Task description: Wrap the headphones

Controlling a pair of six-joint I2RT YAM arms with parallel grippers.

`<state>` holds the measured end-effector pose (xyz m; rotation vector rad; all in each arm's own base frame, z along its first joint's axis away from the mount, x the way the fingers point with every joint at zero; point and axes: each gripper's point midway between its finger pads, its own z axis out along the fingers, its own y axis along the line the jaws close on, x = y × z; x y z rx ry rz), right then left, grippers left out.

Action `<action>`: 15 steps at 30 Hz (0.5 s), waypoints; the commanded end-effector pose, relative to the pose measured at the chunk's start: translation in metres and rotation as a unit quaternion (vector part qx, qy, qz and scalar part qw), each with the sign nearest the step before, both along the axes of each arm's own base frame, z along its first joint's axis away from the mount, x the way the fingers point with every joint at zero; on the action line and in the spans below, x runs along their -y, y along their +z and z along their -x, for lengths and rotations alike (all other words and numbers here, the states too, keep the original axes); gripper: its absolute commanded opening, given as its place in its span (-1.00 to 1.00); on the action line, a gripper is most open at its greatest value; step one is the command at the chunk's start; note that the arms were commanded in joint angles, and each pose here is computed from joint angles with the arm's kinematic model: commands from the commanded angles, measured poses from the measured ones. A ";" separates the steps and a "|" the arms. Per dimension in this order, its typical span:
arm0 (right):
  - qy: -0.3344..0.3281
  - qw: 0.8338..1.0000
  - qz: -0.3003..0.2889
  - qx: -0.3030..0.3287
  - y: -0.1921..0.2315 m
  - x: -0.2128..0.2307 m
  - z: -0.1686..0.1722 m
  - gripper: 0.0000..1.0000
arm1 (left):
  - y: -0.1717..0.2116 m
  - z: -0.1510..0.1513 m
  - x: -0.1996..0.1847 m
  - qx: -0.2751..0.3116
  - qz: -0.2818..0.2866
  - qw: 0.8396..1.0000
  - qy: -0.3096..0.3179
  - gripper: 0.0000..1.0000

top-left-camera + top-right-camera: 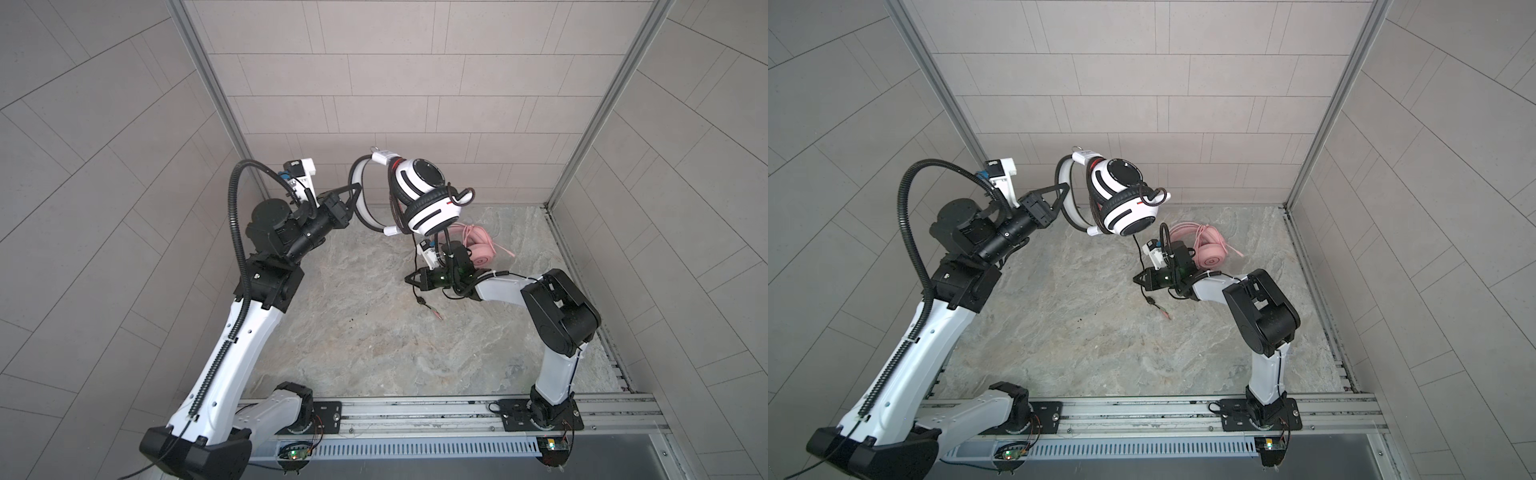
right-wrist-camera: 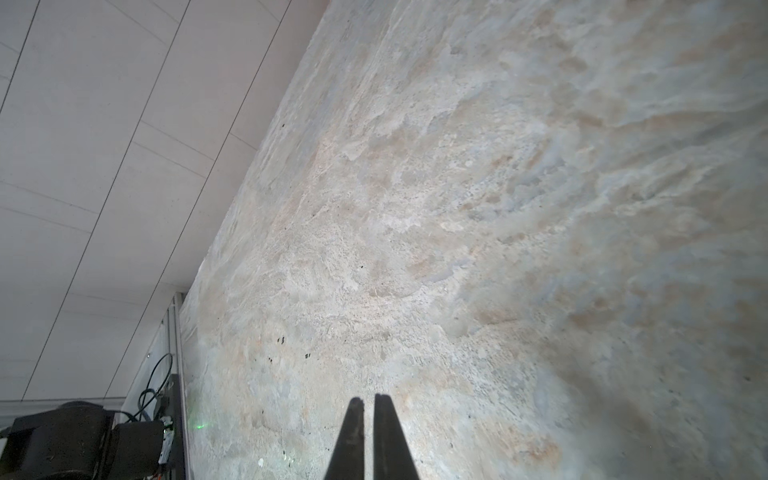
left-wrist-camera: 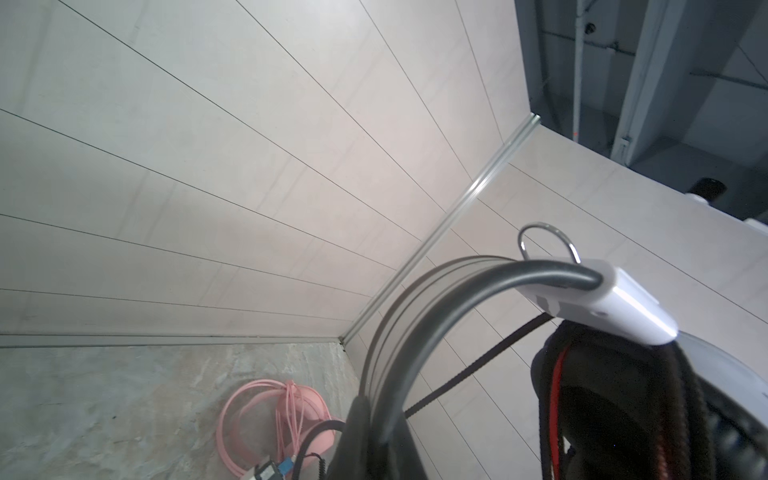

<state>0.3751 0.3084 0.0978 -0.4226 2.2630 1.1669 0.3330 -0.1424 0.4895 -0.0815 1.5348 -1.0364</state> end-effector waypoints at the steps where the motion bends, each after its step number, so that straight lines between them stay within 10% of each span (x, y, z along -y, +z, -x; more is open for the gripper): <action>1: -0.007 1.000 0.007 0.001 0.001 0.005 0.012 -0.89 | 0.025 -0.003 -0.038 0.009 0.048 0.995 0.090 -1.00; 15: 0.034 0.973 0.200 0.108 0.037 0.036 0.109 -0.88 | -0.064 -0.048 -0.169 -0.088 -0.055 0.866 0.488 -1.00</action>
